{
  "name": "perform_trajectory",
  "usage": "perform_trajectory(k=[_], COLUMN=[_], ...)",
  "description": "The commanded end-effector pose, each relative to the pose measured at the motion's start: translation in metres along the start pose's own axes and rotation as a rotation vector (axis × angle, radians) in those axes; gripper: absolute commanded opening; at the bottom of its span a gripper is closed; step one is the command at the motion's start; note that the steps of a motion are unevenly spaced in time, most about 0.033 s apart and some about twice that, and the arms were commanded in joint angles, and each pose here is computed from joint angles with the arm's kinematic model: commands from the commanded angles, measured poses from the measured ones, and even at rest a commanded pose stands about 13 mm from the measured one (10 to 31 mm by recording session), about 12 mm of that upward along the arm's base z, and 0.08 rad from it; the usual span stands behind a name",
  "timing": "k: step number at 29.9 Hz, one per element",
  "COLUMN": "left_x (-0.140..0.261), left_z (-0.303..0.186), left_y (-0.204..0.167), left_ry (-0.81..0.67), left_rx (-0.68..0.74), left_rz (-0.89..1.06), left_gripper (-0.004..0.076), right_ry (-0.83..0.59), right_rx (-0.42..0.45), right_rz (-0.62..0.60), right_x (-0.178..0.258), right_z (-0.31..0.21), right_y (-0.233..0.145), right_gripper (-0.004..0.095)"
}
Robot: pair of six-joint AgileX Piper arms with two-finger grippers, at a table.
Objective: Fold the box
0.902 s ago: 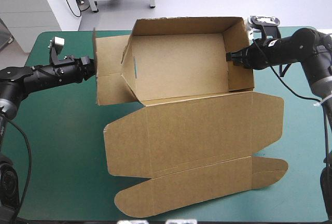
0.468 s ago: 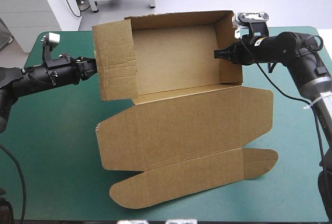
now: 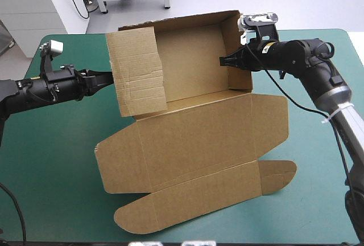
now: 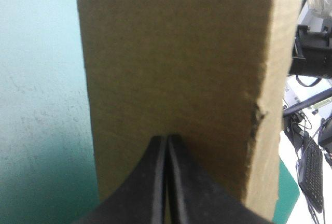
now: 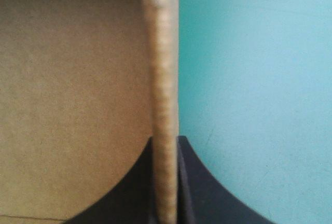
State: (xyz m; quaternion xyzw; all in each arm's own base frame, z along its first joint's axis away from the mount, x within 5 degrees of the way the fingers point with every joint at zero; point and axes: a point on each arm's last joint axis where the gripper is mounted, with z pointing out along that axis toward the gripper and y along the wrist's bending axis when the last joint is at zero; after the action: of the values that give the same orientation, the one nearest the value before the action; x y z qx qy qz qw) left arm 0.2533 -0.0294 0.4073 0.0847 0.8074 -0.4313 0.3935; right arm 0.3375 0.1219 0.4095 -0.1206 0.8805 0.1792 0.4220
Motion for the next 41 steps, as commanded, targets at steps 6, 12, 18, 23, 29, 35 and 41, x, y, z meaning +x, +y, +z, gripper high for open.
perform_trajectory(k=[6, 12, 18, 23, 29, 35, 41], left_x=[-0.006, -0.007, -0.005, -0.003, -0.003, 0.002, 0.006], left_z=[-0.013, -0.013, -0.013, -0.013, -0.012, 0.005, 0.022], left_y=[-0.029, -0.029, -0.031, -0.031, -0.027, -0.029, -0.038], left_ry=[-0.065, -0.072, -0.048, -0.036, -0.037, 0.0, -0.004], left_rx=[0.065, 0.061, 0.082, 0.089, 0.035, -0.067, -0.127], left_rz=[0.036, 0.016, 0.016, 0.018, 0.035, 0.074, 0.112], left_gripper=[-0.0004, 0.0144, 0.045, 0.0502, 0.0485, 0.0459, 0.0457], right_ry=[-0.162, -0.155, -0.151, -0.149, -0.142, -0.146, -0.128], right_rx=[-0.054, -0.038, -0.034, -0.03, -0.038, -0.009, -0.019], right_rz=[0.025, 0.018, 0.013, 0.009, 0.009, -0.037, -0.052], right_x=[-0.019, -0.018, -0.018, -0.017, -0.016, -0.014, -0.01], right_z=[-0.011, -0.011, -0.011, -0.011, -0.011, -0.009, -0.008], right_y=[0.021, 0.02, 0.02, 0.019, 0.023, 0.036, 0.047], right_gripper=[-0.0009, -0.0009, -0.0004, 0.0001, 0.0001, 0.0002, 0.0002])
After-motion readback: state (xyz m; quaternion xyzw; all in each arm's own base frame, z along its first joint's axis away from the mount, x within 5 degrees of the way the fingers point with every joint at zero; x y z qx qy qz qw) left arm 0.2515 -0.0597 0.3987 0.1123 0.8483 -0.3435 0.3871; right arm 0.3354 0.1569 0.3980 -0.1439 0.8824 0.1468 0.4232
